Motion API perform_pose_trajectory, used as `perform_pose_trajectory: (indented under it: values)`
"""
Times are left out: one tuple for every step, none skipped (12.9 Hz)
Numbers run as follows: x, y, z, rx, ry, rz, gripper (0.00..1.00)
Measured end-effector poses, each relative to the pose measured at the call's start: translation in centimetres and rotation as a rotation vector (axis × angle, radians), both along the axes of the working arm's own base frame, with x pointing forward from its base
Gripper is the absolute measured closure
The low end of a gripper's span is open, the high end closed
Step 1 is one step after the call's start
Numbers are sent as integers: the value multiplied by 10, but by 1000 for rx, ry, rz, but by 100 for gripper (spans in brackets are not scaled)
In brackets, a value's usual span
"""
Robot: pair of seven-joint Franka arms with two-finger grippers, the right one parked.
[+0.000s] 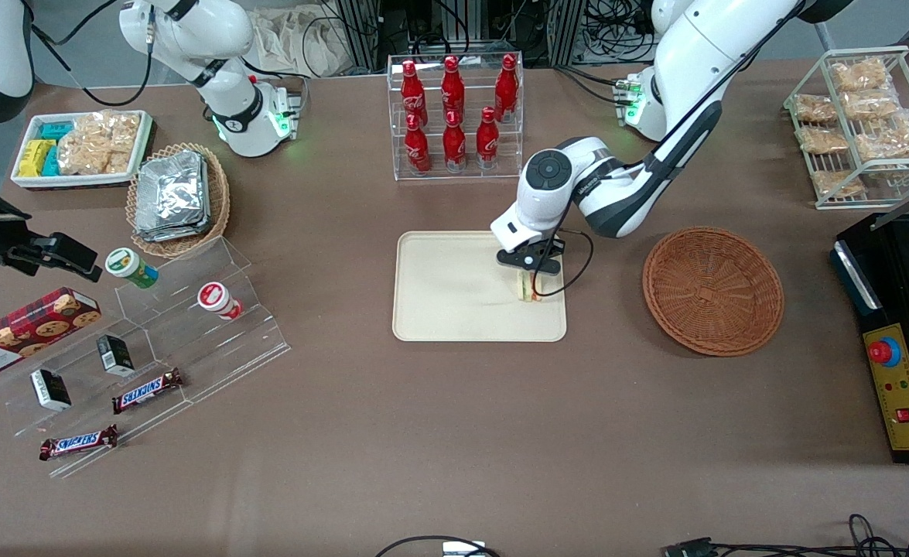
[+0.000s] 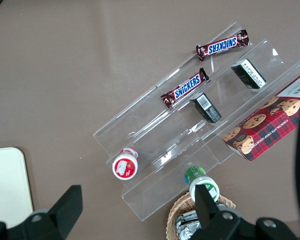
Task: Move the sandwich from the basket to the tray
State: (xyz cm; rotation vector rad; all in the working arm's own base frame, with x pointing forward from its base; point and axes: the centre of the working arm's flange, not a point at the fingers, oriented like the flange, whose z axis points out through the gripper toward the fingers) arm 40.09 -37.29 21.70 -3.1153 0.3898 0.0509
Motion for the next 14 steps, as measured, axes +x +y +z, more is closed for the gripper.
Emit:
perform_pose_trajectory:
  values:
    - [0, 0, 0, 1, -1, 2, 60]
    - [1, 1, 0, 2, -1, 6, 50]
    - [1, 1, 0, 2, -3, 12, 41]
    - [4, 1, 2, -1, -8, 18, 30]
    - [8, 0, 6, -6, -18, 31, 19]
    - [15, 0, 12, -10, -31, 50, 8]
    - [24, 1, 20, -7, -44, 75, 0]
    - [36, 6, 29, 5, -54, 103, 0]
    - [51, 14, 39, 20, -65, 132, 0]
    - [67, 23, 52, 34, -74, 165, 0]
    - [82, 31, 63, 49, -79, 195, 0]
    - [94, 38, 74, 68, -81, 223, 0]
    - [105, 44, 85, 81, -84, 255, 0]
    - [114, 50, 95, 84, -94, 294, 0]
